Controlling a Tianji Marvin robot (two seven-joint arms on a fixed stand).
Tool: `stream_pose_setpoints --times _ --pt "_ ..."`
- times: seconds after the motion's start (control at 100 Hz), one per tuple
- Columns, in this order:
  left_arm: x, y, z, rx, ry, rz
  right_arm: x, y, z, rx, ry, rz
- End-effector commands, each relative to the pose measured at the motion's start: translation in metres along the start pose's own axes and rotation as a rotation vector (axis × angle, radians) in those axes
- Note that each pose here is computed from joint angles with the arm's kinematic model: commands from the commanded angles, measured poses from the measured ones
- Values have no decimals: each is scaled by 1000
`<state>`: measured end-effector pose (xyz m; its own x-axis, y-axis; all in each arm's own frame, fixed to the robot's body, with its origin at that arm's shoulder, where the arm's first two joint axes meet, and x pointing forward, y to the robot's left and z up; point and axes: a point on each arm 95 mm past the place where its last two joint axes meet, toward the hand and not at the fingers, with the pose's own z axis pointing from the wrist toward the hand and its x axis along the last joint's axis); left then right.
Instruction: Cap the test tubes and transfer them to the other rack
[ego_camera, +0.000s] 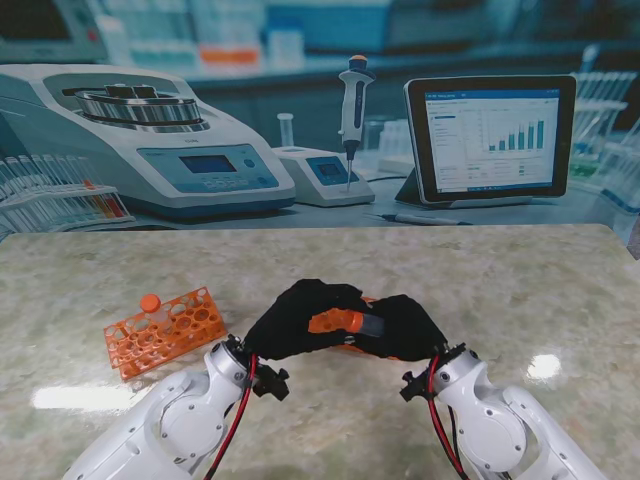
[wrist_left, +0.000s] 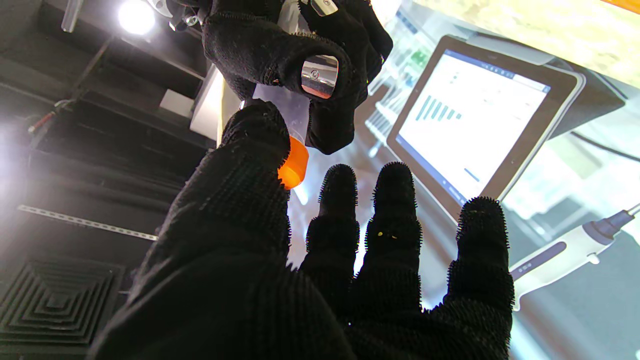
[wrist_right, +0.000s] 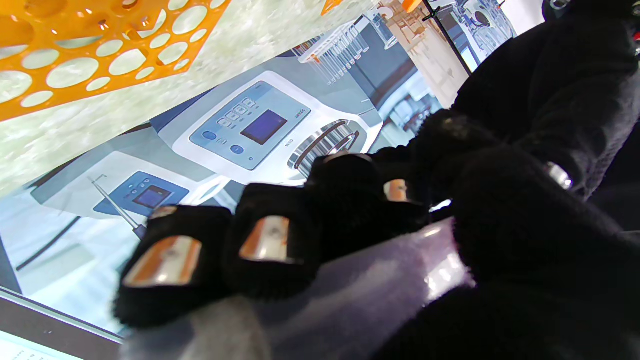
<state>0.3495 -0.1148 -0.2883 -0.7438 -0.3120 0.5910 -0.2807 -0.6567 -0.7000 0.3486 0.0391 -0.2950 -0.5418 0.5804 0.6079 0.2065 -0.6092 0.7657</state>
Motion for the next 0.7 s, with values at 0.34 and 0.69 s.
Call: stream_pose_setpoints --times 0.34,0.69 --pt "-1 7 -8 -63 -14 -16 10 1 3 -7 26 8" --pt "-1 2 -11 -84 -16 -25 10 2 3 -8 25 7"
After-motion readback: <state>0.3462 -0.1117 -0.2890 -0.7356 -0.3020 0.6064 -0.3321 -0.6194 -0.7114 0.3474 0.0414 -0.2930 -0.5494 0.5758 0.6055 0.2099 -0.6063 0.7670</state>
